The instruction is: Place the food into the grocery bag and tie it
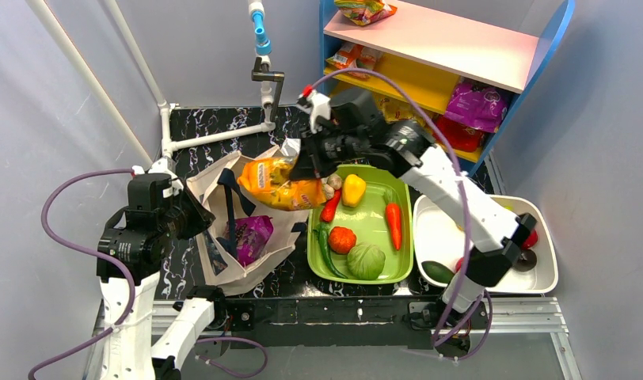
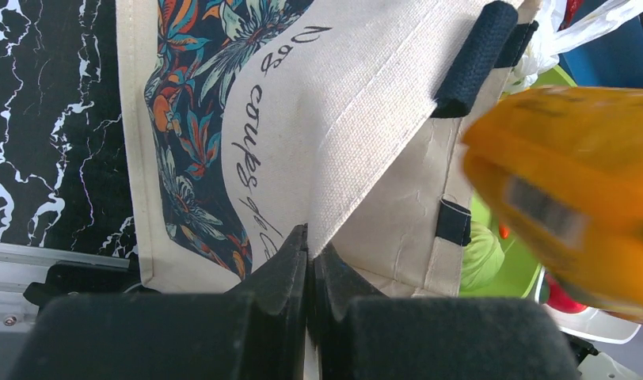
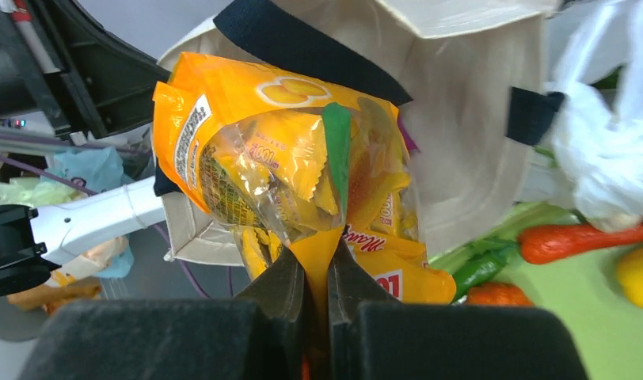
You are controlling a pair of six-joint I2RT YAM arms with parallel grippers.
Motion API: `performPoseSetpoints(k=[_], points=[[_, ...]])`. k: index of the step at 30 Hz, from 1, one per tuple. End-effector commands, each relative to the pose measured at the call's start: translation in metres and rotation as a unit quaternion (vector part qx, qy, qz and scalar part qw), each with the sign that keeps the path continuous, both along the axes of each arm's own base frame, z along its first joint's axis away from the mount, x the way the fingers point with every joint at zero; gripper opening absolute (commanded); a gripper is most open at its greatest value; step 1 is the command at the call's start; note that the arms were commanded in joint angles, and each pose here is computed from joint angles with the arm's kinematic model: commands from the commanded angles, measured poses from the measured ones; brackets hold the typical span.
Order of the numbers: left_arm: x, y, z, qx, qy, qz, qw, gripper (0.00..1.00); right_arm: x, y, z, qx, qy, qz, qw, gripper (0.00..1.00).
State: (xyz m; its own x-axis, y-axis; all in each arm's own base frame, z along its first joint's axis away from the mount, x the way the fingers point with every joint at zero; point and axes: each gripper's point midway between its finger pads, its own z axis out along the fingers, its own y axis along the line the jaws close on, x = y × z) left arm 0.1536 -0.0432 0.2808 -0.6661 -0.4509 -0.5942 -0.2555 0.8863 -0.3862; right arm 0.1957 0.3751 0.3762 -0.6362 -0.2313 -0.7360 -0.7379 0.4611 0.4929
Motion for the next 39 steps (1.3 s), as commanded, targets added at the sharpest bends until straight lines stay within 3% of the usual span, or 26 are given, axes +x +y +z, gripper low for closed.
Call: performPoseSetpoints(k=[1,18,28,36,39], points=[[-0.009,-0.006,0.011,-0.013,-0.021,-0.019,1.0,0.0,-0.023,0.048,0.02,0.047,-0.001,0.067,0.997,0.01],[-0.009,0.0,0.015,0.002,-0.028,-0.008,1.0,0.0,-0.065,0.092,-0.041,-0.01,0.1,0.183,0.978,0.01],[-0.004,0.0,0.016,0.0,-0.028,-0.006,1.0,0.0,-0.088,0.115,-0.103,-0.081,0.13,0.22,0.963,0.01],[-0.005,0.0,0.017,0.0,-0.029,-0.005,1.0,0.0,-0.089,0.125,-0.122,-0.103,0.115,0.207,0.966,0.01],[-0.007,0.0,0.016,-0.001,-0.027,-0.004,1.0,0.0,-0.086,0.128,-0.126,-0.101,0.109,0.195,0.969,0.24]])
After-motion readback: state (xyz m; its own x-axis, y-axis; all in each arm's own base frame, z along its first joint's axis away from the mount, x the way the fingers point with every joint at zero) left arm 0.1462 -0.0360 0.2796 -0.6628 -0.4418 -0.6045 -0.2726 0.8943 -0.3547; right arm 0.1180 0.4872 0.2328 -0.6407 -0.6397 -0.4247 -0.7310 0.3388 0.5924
